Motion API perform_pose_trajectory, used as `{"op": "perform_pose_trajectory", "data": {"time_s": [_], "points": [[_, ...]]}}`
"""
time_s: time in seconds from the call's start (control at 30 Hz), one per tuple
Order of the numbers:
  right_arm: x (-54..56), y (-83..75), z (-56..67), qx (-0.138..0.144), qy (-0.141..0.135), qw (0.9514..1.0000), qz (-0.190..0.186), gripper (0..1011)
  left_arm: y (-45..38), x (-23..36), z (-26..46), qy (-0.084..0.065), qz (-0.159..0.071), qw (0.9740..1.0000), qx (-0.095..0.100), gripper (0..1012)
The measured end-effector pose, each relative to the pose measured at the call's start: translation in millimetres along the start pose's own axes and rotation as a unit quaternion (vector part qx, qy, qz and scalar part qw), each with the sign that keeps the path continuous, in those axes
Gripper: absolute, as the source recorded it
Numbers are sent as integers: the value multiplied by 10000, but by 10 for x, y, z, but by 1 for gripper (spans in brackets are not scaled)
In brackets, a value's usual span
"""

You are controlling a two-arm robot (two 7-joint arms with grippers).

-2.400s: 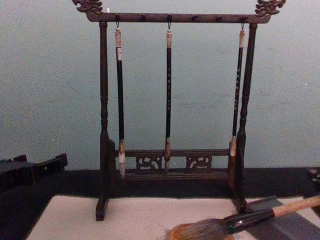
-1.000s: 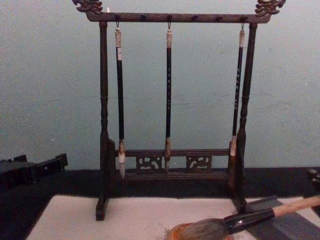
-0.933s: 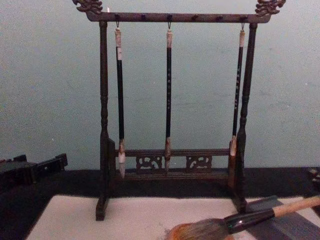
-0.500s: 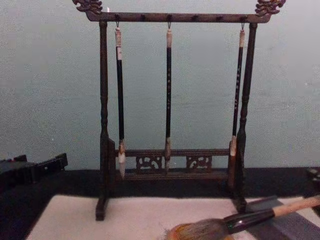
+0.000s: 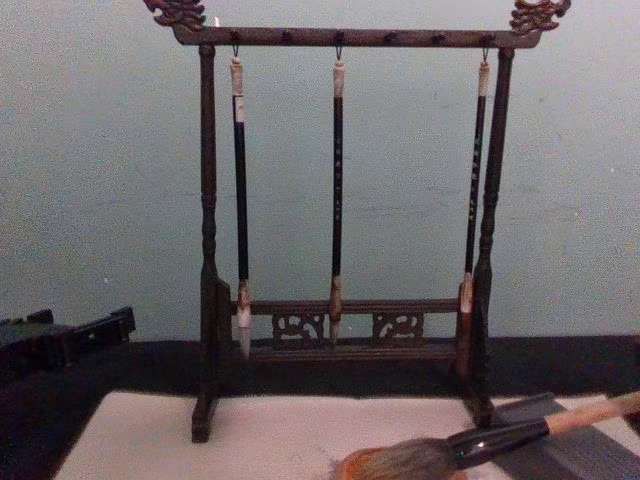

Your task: Pick up the brush from the inkstone, write on the paper, then place the brush back to its original position.

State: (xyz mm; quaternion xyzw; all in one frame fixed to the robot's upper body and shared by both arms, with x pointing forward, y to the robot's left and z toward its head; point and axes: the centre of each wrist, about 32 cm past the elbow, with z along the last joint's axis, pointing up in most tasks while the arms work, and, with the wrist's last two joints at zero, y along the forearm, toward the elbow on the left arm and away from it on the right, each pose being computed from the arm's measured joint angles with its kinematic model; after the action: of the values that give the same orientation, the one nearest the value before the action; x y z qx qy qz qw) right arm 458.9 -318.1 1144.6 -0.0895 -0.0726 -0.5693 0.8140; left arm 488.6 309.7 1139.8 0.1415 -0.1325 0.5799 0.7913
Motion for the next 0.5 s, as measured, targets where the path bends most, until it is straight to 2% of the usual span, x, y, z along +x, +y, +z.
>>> {"op": "perform_pose_trajectory", "data": {"time_s": [0.2,0.4,0.5], "points": [[-11,-73,0,-2,72,10000,28,1008,0,0,0,0,0,10000,0,1002],[25,-102,-29,-7,382,9992,93,1008,0,0,0,0,0,10000,0,1002],[58,-102,-58,11,683,9975,162,1008,0,0,0,0,0,10000,0,1002]]}}
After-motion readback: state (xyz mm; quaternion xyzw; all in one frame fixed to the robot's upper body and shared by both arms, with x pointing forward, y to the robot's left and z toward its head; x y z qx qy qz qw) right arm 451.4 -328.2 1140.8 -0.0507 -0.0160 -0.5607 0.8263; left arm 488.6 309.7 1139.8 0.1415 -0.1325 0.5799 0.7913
